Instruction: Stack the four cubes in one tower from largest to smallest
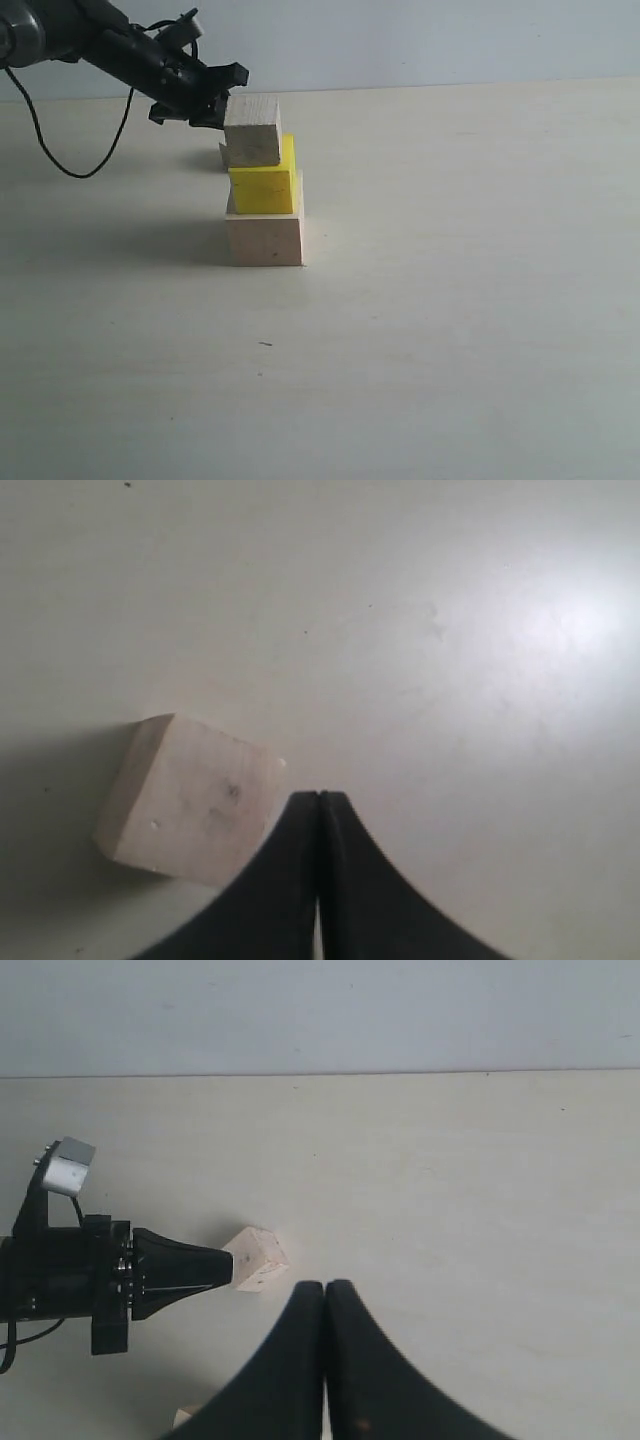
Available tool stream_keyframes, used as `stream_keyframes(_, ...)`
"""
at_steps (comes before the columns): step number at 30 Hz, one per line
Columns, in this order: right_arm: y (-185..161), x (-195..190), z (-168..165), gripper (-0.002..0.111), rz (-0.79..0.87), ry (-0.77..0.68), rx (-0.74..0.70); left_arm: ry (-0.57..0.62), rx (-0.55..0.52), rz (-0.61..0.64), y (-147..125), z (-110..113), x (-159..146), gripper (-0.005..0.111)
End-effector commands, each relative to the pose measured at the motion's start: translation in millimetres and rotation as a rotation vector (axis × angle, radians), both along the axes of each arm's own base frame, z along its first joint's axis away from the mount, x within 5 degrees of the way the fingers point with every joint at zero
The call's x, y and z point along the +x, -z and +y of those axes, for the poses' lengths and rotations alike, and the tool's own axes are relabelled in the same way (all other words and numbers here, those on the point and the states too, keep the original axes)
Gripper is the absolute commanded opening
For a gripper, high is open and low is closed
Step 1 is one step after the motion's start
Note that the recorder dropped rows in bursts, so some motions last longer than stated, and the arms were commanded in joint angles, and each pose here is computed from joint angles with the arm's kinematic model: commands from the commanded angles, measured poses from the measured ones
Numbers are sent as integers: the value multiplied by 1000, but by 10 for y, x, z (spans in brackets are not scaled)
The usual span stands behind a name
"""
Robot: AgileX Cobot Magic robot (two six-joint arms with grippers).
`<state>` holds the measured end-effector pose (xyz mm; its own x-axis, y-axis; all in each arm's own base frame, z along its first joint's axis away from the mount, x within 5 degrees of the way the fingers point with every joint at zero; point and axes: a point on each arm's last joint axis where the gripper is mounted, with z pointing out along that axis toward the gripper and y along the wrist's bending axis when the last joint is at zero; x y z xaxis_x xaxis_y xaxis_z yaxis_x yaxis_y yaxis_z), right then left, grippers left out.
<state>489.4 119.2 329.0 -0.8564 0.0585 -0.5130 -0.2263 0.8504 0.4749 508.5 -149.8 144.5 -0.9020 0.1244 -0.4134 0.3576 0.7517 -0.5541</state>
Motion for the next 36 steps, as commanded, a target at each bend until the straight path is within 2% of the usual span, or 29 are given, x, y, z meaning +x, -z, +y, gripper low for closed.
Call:
stream_keyframes(1, -92, -30, -12, 0, -26, -6, 3, -23, -31, -46, -68, -42, 34, 0)
stream_keyframes(17, -92, -30, -12, 0, -26, -6, 3, -19, -31, -14, 101, -48, 38, 0)
stream_keyframes(22, -92, -30, -12, 0, -26, -6, 3, -7, 40, -25, 152, -5, 40, 0)
stream_keyframes(25, -94, -31, -9, 0, -25, -7, 8, -11, 41, -30, 151, -3, 46, 0)
stream_keyframes(30, -94, -31, -9, 0, -25, -7, 8, -11, 122, -20, 196, 53, 40, 0)
stream_keyframes(36, -94, -31, -9, 0, -25, -7, 8, -6, 145, -23, 208, 69, 39, 0)
